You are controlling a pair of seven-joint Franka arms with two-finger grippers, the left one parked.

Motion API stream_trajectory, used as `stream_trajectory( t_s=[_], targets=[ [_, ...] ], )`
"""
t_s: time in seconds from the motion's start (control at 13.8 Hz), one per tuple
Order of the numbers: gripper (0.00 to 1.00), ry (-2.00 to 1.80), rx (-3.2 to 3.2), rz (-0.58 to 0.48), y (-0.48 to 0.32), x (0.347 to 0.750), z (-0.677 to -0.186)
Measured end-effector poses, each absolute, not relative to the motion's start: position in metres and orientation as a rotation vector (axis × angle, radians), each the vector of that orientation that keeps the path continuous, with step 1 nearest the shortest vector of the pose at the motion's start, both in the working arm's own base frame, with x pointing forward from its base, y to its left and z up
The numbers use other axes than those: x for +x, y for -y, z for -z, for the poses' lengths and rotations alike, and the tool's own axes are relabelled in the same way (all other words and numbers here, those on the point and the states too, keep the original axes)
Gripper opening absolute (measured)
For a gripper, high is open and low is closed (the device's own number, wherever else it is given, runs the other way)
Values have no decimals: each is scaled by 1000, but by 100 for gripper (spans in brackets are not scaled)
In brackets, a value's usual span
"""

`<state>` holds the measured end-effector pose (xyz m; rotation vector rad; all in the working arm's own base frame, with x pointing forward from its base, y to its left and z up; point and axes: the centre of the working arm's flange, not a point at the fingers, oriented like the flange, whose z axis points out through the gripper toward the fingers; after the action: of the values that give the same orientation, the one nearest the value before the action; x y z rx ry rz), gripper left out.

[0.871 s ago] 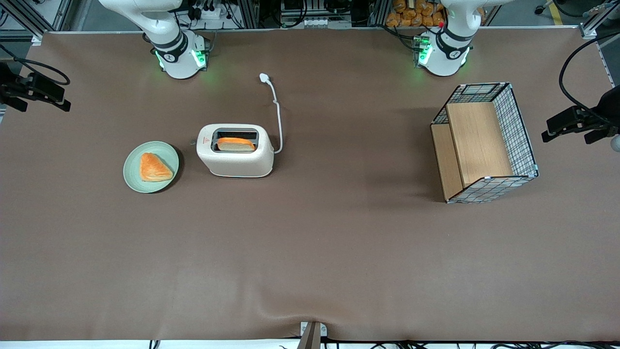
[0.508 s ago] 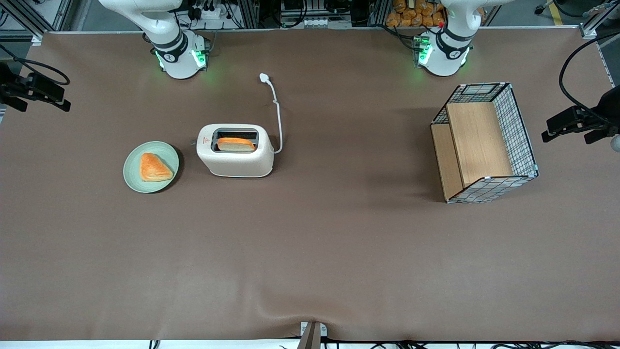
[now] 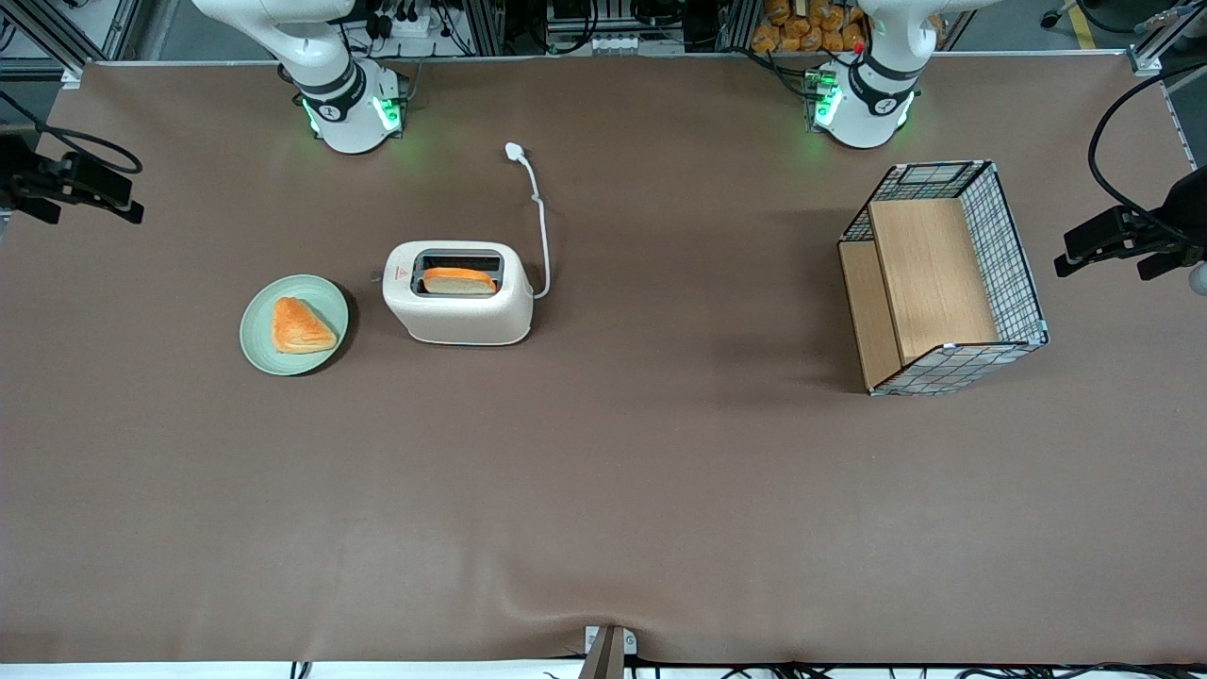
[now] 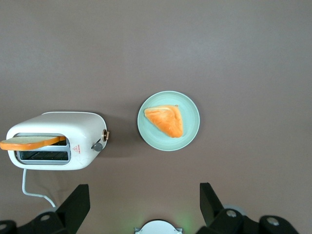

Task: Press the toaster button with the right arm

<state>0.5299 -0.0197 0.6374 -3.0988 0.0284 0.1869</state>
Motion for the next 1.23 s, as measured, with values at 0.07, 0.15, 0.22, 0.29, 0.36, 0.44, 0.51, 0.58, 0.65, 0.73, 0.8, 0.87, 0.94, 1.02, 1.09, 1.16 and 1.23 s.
stream_trajectory(
  t_s=[0.07, 0.15, 0.22, 0.29, 0.36, 0.44, 0.51, 0.58, 0.65, 0.73, 0.8, 0.87, 0.94, 1.02, 1.09, 1.16, 1.23],
  targets=[
    [100, -20, -3080, -241, 18, 533, -627],
    [100, -10, -3052, -300, 15, 535, -615],
    [100, -4, -3025, -350, 11, 539, -603],
    [100, 2, -2999, -395, 7, 543, -589],
    [100, 9, -2972, -440, 2, 545, -573],
    [100, 18, -2943, -485, -5, 546, -557],
    [100, 23, -2916, -519, -11, 546, -542],
    [100, 24, -2895, -542, -16, 546, -529],
    [100, 22, -2877, -562, -19, 544, -517],
    [100, 17, -2858, -580, -21, 543, -506],
    [100, 10, -2835, -599, -24, 541, -495],
    [100, 1, -2811, -619, -26, 538, -483],
    [100, -11, -2789, -636, -27, 535, -471],
    [100, -25, -2766, -651, -29, 532, -457],
    [100, -39, -2741, -670, -31, 529, -444],
    [100, -52, -2715, -692, -33, 527, -433],
    [93, -63, -2689, -714, -35, 527, -421]
  ],
)
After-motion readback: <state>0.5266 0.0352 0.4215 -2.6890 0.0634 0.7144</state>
